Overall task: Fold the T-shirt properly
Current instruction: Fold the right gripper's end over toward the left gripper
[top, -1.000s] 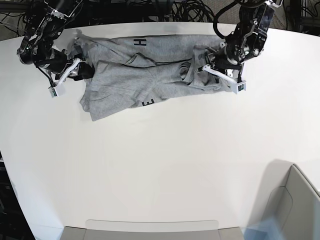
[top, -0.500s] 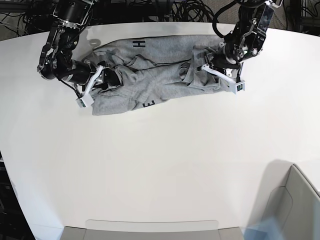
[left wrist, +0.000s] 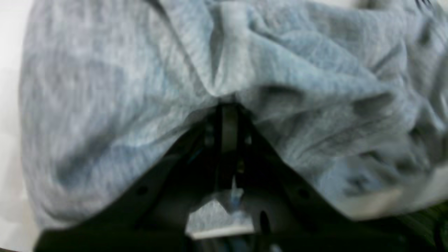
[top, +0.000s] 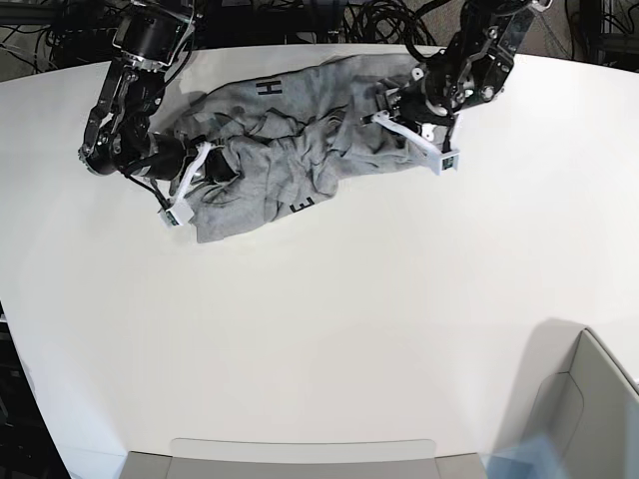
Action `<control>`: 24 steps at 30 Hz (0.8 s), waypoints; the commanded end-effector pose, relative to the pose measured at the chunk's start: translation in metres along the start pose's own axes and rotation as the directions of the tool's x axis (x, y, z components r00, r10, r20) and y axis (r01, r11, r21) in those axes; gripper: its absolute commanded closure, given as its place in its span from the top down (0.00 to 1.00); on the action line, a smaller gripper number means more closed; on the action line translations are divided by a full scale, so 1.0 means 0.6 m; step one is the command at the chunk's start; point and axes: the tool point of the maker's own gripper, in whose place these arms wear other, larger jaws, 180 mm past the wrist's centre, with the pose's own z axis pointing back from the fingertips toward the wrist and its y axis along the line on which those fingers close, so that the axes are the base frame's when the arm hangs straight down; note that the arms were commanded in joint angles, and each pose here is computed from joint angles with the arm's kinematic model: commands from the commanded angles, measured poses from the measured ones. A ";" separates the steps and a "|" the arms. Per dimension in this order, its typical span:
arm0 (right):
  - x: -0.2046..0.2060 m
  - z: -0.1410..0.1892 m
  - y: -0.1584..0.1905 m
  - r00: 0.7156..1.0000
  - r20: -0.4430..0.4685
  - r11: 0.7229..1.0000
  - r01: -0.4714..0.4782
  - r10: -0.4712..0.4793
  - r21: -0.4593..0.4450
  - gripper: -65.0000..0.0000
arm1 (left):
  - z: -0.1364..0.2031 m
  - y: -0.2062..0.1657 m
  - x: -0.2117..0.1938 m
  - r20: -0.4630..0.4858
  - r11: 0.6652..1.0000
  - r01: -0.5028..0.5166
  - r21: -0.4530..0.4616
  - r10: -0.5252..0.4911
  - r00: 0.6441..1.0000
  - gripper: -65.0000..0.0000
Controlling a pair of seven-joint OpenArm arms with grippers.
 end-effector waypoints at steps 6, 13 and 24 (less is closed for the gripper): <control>0.026 0.066 -0.093 0.997 -0.057 0.982 -0.063 0.054 -0.179 0.00 | 0.026 -0.079 0.067 0.145 0.991 0.003 -0.132 0.016 0.989 0.02; 0.067 0.126 -0.146 0.999 0.026 0.963 -0.027 0.035 -0.268 0.00 | 0.039 -0.100 0.125 0.236 0.988 0.029 -0.152 0.008 0.972 0.02; 0.092 0.182 -0.189 0.994 0.072 0.934 -0.049 0.080 -0.353 0.00 | 0.072 -0.131 0.167 0.362 0.967 0.015 -0.256 0.081 0.929 0.03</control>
